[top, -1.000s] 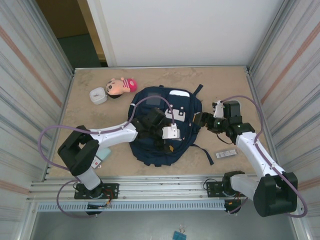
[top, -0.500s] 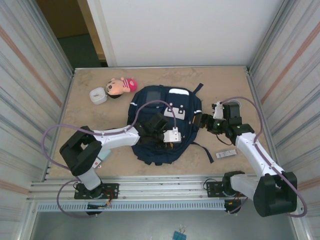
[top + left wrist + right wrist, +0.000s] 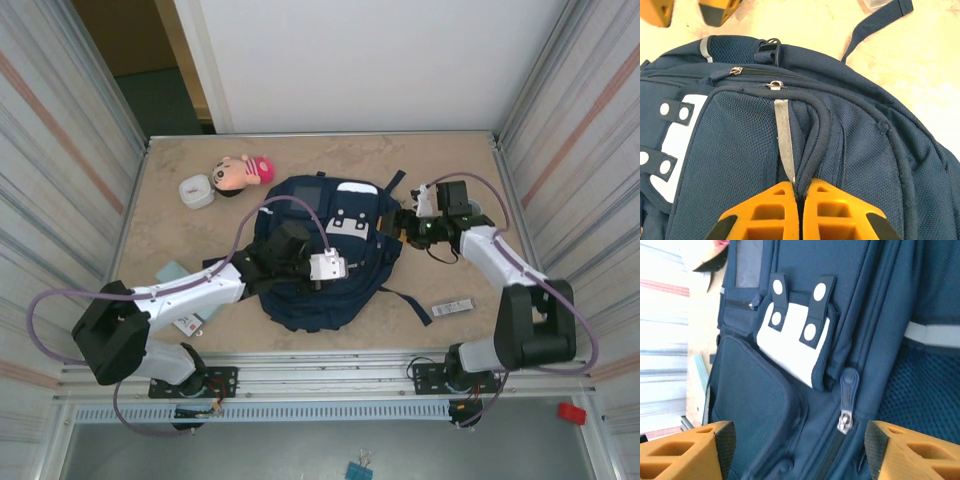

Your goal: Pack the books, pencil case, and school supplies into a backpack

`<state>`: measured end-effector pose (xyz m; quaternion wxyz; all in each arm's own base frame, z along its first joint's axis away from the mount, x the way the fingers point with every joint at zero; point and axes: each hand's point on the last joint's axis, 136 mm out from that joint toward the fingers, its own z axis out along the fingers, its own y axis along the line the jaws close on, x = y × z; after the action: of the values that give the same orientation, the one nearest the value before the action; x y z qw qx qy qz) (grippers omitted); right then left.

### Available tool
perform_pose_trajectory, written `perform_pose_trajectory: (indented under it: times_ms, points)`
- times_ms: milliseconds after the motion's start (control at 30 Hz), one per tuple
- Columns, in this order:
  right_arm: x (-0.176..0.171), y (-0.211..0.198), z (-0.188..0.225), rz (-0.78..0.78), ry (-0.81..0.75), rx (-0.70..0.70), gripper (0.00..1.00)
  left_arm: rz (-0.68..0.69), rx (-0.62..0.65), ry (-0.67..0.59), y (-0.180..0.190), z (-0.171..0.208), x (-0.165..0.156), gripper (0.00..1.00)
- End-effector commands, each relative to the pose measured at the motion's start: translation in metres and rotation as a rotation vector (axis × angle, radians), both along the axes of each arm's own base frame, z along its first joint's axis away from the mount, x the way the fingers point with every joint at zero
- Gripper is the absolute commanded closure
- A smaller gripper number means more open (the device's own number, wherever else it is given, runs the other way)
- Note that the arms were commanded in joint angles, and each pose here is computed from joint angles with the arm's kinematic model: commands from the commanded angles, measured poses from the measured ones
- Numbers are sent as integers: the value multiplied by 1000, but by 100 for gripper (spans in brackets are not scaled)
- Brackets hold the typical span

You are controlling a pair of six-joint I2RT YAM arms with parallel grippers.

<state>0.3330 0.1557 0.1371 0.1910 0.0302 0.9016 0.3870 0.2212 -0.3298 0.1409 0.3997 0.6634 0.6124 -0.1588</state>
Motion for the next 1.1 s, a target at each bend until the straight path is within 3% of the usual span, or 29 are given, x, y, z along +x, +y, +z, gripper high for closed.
perform_pose_trajectory:
  times_ms: [0,333,433,533,733,833,1067]
  points:
    - [7,14,-5,42,41,20,32,-32,-82,-39,-7,25,-2,100]
    - [30,15,-52,9,107,-266,60,-21,-96,-33,-8,27,-1,100]
    - [29,1,-61,-38,123,-383,60,-18,-105,-34,-8,28,-1,100]
    - [24,-9,-62,-62,122,-444,52,-16,-108,-35,-9,29,0,100]
    - [14,-8,-62,-40,127,-438,59,-8,-100,-30,-10,24,2,100]
    - [13,-5,-66,-38,138,-432,69,-3,-98,-28,-11,22,3,100]
    - [8,-4,-71,-37,159,-427,69,2,-101,-39,-11,25,3,100]
